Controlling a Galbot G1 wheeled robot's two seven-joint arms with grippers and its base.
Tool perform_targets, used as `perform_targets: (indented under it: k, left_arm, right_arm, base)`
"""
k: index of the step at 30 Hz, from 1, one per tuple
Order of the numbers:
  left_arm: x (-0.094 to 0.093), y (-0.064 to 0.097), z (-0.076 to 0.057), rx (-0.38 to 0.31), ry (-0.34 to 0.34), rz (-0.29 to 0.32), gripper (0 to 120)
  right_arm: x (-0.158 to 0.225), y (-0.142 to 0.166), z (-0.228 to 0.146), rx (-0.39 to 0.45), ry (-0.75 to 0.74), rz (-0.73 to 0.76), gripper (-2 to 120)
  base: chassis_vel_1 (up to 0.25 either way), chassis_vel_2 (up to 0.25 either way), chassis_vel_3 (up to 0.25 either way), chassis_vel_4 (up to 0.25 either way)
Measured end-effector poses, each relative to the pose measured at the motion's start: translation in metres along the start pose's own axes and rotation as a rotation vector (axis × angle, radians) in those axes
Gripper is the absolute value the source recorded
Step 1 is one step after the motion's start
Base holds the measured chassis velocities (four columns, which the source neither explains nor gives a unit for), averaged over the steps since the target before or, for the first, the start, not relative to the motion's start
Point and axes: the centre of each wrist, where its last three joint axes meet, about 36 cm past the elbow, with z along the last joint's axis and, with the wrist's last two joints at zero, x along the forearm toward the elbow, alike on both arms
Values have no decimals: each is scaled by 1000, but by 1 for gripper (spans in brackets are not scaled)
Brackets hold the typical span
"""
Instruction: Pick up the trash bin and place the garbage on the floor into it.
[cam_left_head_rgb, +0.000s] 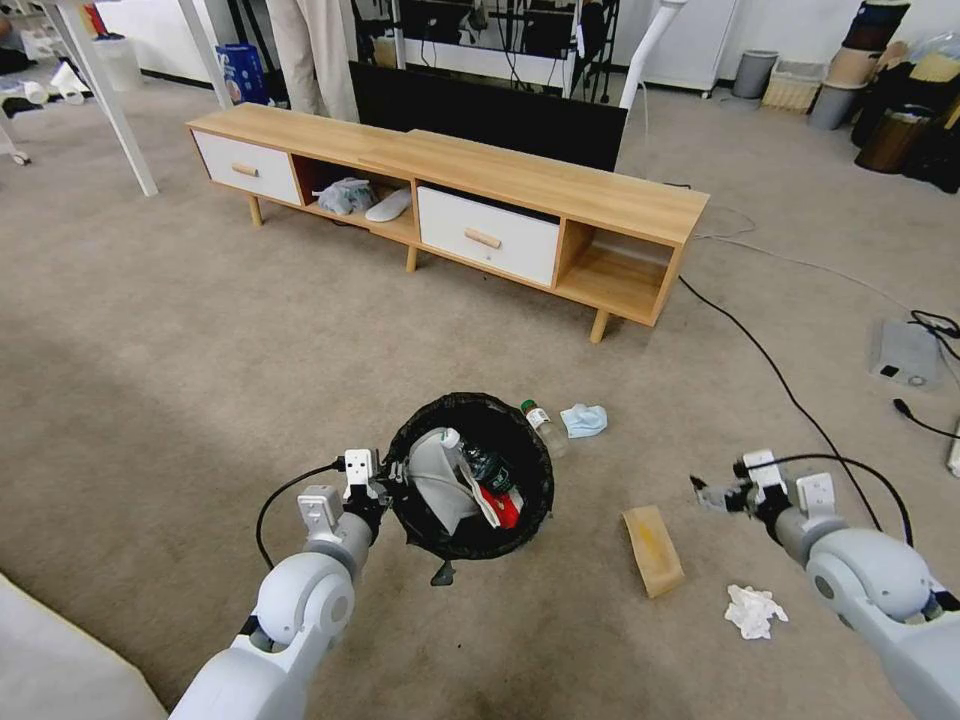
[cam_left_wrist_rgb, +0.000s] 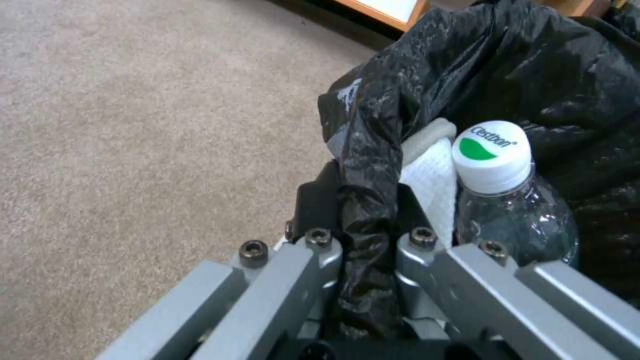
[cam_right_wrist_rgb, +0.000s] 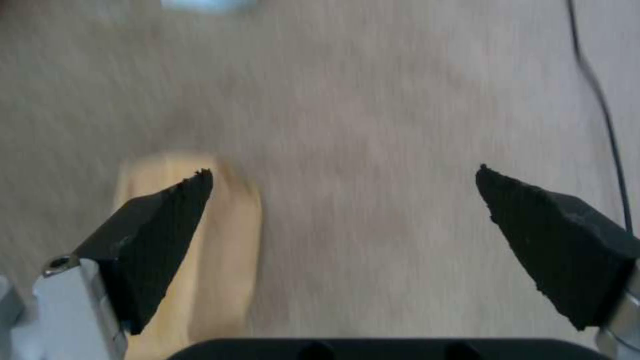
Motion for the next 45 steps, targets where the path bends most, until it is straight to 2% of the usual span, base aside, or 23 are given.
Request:
perform_targets:
  k: [4, 18, 25, 45]
  left_arm:
    - [1, 2, 1, 3, 1, -9, 4]
    - [2, 3, 1, 3, 2, -16, 4]
    - [2, 4, 1, 3, 1, -17, 4]
    - [2, 5, 5, 5, 7, -24, 4]
  right_arm:
    - [-9, 0, 13, -19, 105, 24, 100]
    - [-20, -11, 46, -30, 260, 38, 100]
    - [-21, -13, 51, -21, 280, 17, 100]
    - [-45, -12, 82, -78, 351, 2, 99]
  base:
    - [0, 0, 0, 0]
    - [0, 0, 0, 0]
    - [0, 0, 0, 0]
    - [0, 0, 0, 0]
